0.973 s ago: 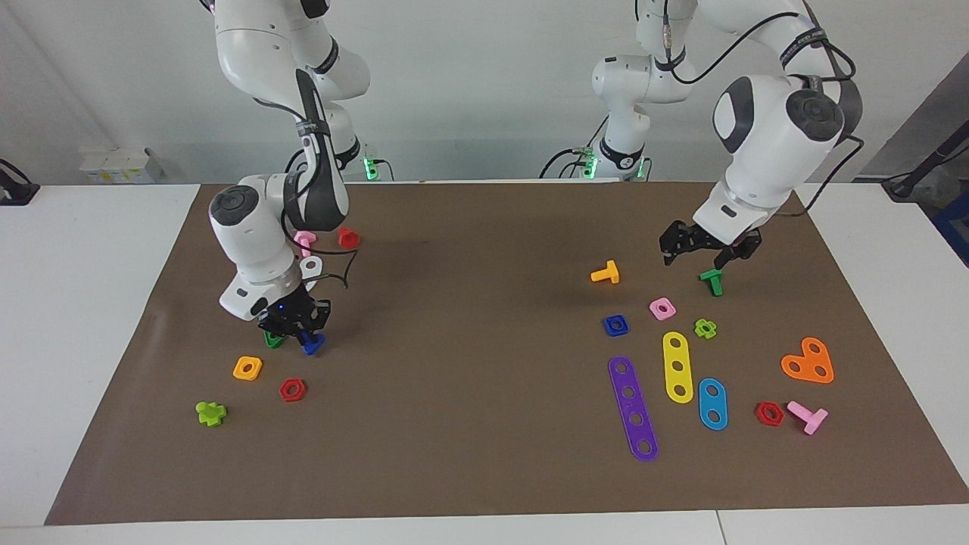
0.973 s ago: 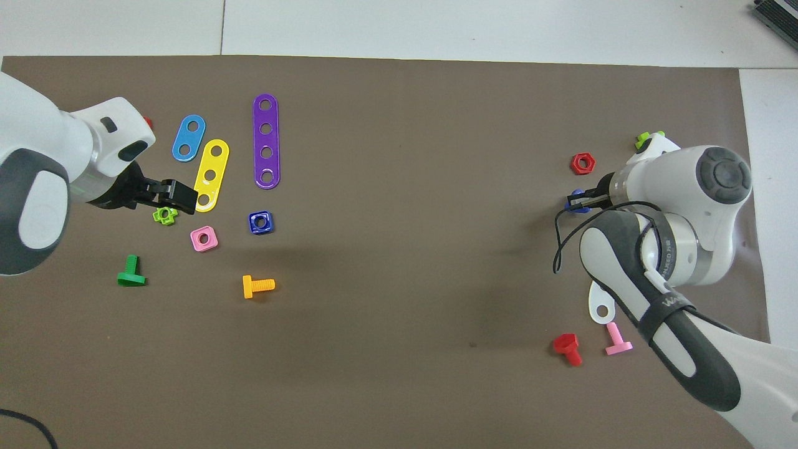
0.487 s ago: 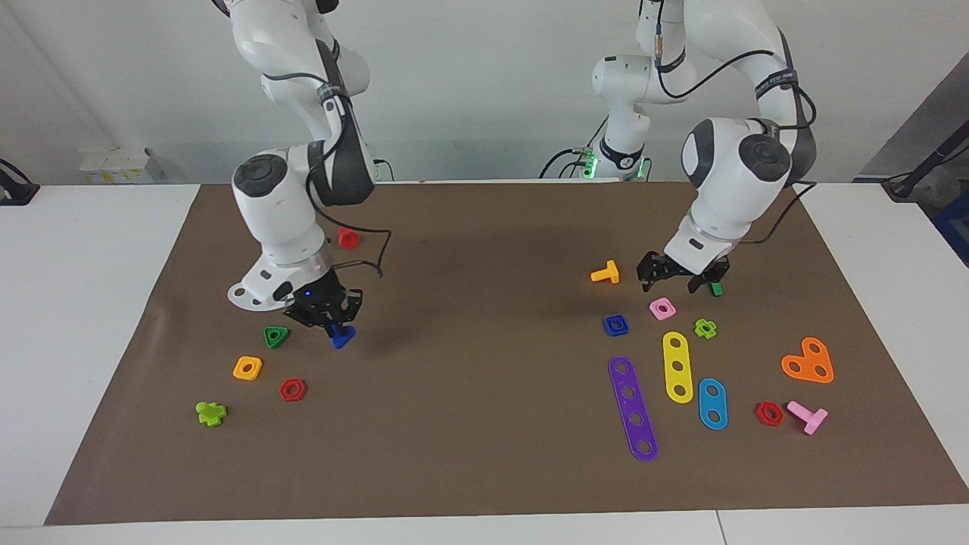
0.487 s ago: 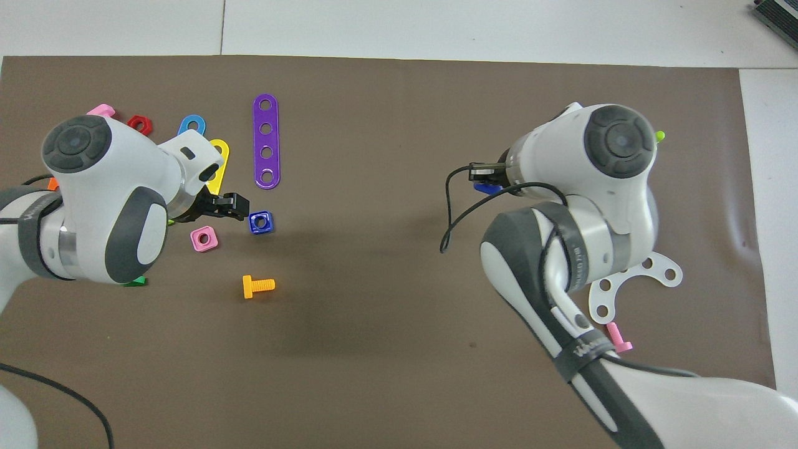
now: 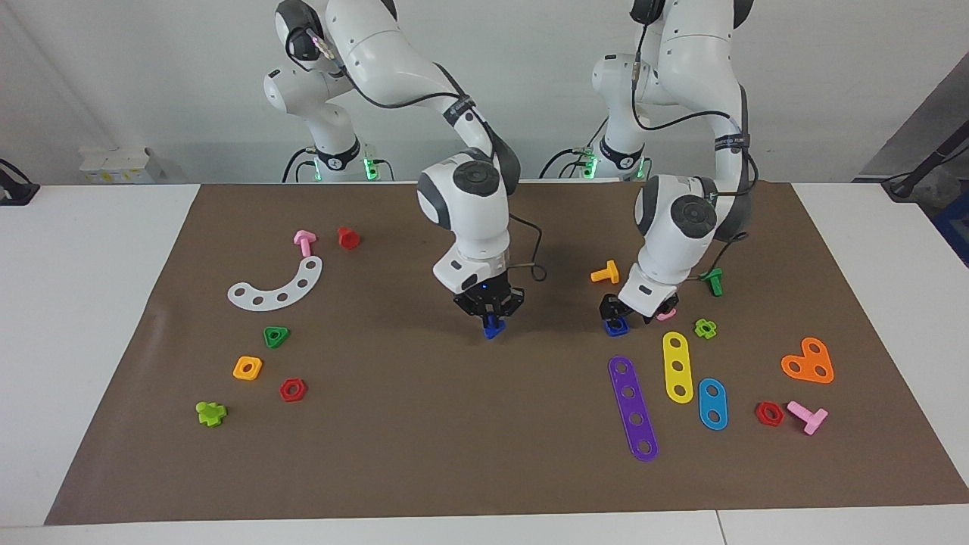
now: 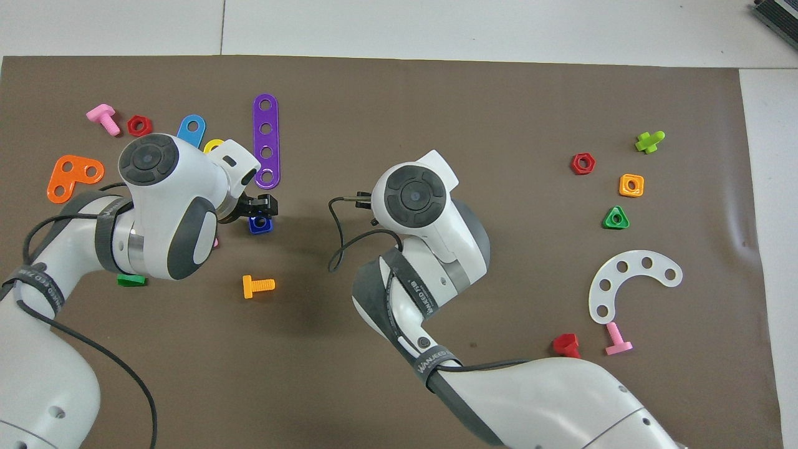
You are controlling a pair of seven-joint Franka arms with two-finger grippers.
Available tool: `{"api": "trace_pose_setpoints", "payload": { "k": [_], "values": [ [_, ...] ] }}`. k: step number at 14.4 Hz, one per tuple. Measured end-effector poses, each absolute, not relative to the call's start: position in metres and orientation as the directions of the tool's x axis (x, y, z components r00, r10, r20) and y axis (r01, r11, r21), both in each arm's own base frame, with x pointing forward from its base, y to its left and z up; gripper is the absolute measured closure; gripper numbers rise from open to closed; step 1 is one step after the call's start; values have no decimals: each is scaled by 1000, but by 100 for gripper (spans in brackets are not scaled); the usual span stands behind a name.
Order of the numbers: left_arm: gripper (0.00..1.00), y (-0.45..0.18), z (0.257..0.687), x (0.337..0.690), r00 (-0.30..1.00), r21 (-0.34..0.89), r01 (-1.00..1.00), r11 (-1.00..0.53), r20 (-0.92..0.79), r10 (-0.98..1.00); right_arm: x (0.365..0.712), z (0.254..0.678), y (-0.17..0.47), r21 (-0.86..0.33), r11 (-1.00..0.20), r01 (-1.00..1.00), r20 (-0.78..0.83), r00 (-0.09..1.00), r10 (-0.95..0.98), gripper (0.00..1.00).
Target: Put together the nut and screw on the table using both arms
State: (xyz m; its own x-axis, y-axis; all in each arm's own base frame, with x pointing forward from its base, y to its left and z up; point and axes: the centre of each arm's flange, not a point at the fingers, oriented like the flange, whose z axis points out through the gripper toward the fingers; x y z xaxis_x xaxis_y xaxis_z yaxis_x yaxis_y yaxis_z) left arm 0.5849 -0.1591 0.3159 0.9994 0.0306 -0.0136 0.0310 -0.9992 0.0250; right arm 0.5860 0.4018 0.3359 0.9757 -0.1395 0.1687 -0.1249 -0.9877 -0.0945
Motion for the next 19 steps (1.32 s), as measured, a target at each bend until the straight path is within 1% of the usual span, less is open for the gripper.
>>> {"api": "trace_pose_setpoints", "payload": {
  "k": [2,3,4,5,6,7,8,9,10,11,12,13,14,15,16,17,18,19],
  "values": [
    [18,-159,315,586,999,27,53,-998,-4,53,584,322,412,-91,-988,-125,171,975,-140,81],
    [20,-159,314,586,998,27,58,-998,-5,58,582,321,416,-91,-988,-121,171,976,-135,81],
    [20,-159,312,584,998,26,65,-998,-9,65,580,322,419,-92,-989,-117,172,976,-132,81],
    [23,-159,309,582,998,24,68,-997,-14,68,577,322,422,-93,-989,-115,171,977,-130,81],
    [23,-160,306,580,997,23,75,-997,-19,75,575,320,424,-91,-989,-115,169,977,-130,81],
    [27,-162,303,577,996,22,86,-996,-20,86,574,317,424,-87,-989,-117,164,978,-130,81],
    [28,-165,301,576,995,23,100,-995,-17,99,573,312,422,-81,-990,-119,158,979,-130,81],
    [29,-169,301,575,994,24,105,-994,-14,105,572,309,420,-75,-990,-120,153,980,-131,80],
    [29,-173,301,573,994,24,105,-994,-14,104,571,307,419,-71,-990,-120,151,980,-130,77],
    [29,-176,300,572,995,23,104,-994,-16,104,571,307,419,-66,-991,-115,156,980,-124,77],
    [30,-177,299,571,995,23,103,-994,-17,103,572,309,419,-62,-992,-111,164,979,-120,70],
    [30,-177,299,570,995,22,103,-994,-18,103,574,314,418,-64,-992,-112,172,977,-122,58],
    [30,-177,298,570,995,22,103,-994,-19,103,579,326,414,-74,-990,-119,188,973,-131,48],
    [31,-177,298,570,995,21,103,-994,-19,103,587,346,404,-88,-987,-134,209,966,-150,38],
    [31,-176,297,570,995,21,103,-994,-20,103,596,373,386,-102,-982,-160,225,958,-179,28],
    [33,-177,297,570,995,21,102,-995,-20,101,605,404,363,-112,-976,-187,238,949,-209,16],
    [33,-177,297,570,995,21,101,-995,-20,101,612,435,337,-117,-971,-207,246,941,-230,6],
    [36,-177,297,569,995,21,98,-995,-20,98,616,465,309,-118,-968,-220,251,937,-244,0]
  ]
}}
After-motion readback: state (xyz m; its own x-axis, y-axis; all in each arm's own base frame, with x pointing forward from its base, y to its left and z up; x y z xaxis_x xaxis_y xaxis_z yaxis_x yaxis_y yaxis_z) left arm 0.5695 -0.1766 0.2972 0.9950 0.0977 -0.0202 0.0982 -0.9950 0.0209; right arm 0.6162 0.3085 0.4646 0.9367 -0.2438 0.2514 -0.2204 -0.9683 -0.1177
